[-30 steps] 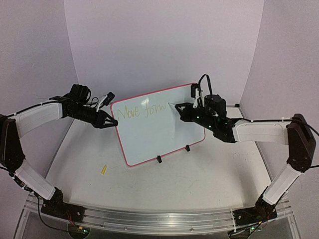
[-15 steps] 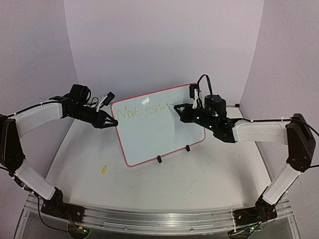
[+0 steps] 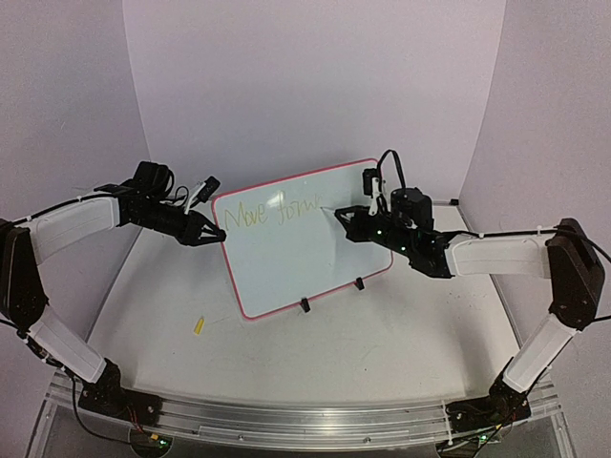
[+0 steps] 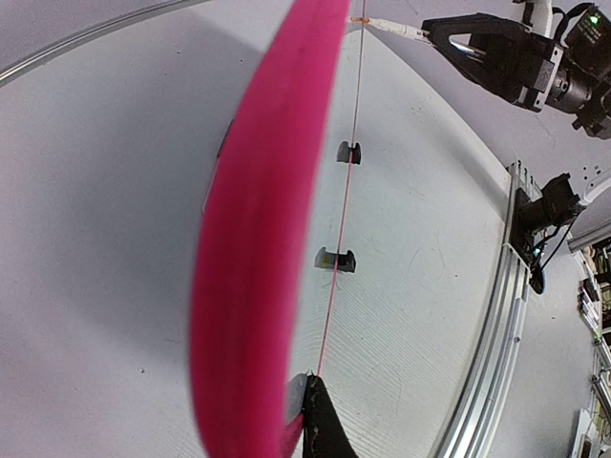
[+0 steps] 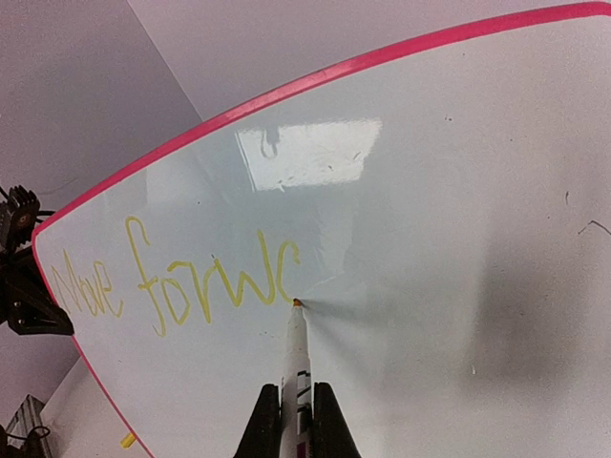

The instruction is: Write a sentence on the whiteboard

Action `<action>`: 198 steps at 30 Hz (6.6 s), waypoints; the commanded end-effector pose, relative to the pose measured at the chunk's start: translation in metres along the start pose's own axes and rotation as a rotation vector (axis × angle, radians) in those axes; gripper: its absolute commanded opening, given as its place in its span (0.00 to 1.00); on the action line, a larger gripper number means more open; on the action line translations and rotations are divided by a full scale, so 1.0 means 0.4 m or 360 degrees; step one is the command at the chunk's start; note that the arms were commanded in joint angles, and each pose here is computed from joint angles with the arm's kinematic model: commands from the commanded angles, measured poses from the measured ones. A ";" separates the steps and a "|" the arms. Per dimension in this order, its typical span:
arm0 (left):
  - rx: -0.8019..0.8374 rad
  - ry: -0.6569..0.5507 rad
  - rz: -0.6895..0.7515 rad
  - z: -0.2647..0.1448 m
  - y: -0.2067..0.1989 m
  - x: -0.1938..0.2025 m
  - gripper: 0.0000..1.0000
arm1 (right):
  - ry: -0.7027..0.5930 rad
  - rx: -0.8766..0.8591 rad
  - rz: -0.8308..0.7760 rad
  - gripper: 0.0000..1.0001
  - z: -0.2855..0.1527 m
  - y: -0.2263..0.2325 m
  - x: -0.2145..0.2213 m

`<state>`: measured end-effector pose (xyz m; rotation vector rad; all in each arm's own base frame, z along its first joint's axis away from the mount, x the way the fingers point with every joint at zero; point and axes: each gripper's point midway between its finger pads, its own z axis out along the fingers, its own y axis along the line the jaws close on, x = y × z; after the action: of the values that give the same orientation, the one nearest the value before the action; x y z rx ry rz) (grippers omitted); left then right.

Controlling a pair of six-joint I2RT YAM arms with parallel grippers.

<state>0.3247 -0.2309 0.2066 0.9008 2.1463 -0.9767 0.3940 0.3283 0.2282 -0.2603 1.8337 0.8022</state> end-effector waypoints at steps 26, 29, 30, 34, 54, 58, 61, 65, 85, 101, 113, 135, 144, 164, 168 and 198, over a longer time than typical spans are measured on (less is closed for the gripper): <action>-0.0082 0.0123 0.0044 0.036 0.019 0.045 0.00 | -0.0110 0.0054 0.0009 0.00 0.003 -0.006 -0.059; -0.0081 0.0124 0.0044 0.037 0.018 0.045 0.00 | -0.0080 0.0069 0.0017 0.00 0.001 -0.016 -0.036; -0.0080 0.0125 0.0043 0.038 0.018 0.046 0.00 | -0.0074 0.0072 0.0018 0.00 0.000 -0.018 -0.031; -0.0080 0.0127 0.0043 0.039 0.019 0.046 0.00 | -0.0068 0.0101 0.0020 0.00 -0.008 -0.028 -0.024; -0.0078 0.0126 0.0047 0.038 0.015 0.045 0.00 | -0.0211 -0.0083 -0.0022 0.00 -0.059 0.059 -0.140; -0.0078 0.0126 0.0049 0.039 0.015 0.046 0.00 | -0.0205 -0.0062 -0.0033 0.00 -0.045 0.054 -0.139; -0.0075 0.0130 0.0046 0.041 0.015 0.047 0.00 | -0.0192 -0.0042 -0.0030 0.00 -0.029 0.047 -0.134; -0.0073 0.0131 0.0047 0.043 0.015 0.048 0.00 | -0.0190 -0.0001 -0.0028 0.00 -0.015 0.033 -0.128; -0.0076 0.0134 0.0048 0.043 0.014 0.048 0.00 | -0.0191 0.0213 -0.0005 0.00 -0.019 -0.033 -0.112; -0.0075 0.0137 0.0047 0.045 0.014 0.050 0.00 | -0.0052 0.0226 0.0031 0.00 -0.026 -0.061 -0.019; -0.0074 0.0148 0.0045 0.049 0.015 0.054 0.00 | -0.0250 0.0143 0.0098 0.00 -0.017 -0.029 -0.097; -0.0078 0.0140 0.0051 0.045 0.013 0.050 0.00 | -0.0272 0.0224 0.0101 0.00 -0.011 -0.049 -0.111; -0.0075 0.0137 0.0057 0.044 0.010 0.048 0.00 | -0.0372 0.0174 0.0092 0.00 -0.086 -0.030 -0.146; -0.0080 0.0146 0.0058 0.047 0.011 0.051 0.00 | -0.0291 0.0256 0.0103 0.00 -0.034 -0.082 -0.110; -0.0080 0.0147 0.0055 0.048 0.012 0.052 0.00 | -0.0294 0.0248 0.0091 0.00 -0.028 -0.079 -0.117; -0.0074 0.0160 0.0050 0.053 0.012 0.057 0.00 | -0.0242 0.0282 0.0031 0.00 -0.050 -0.097 -0.076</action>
<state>0.3217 -0.2362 0.2050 0.9193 2.1474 -0.9728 0.4075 0.2922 0.2320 -0.1101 1.7842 0.6931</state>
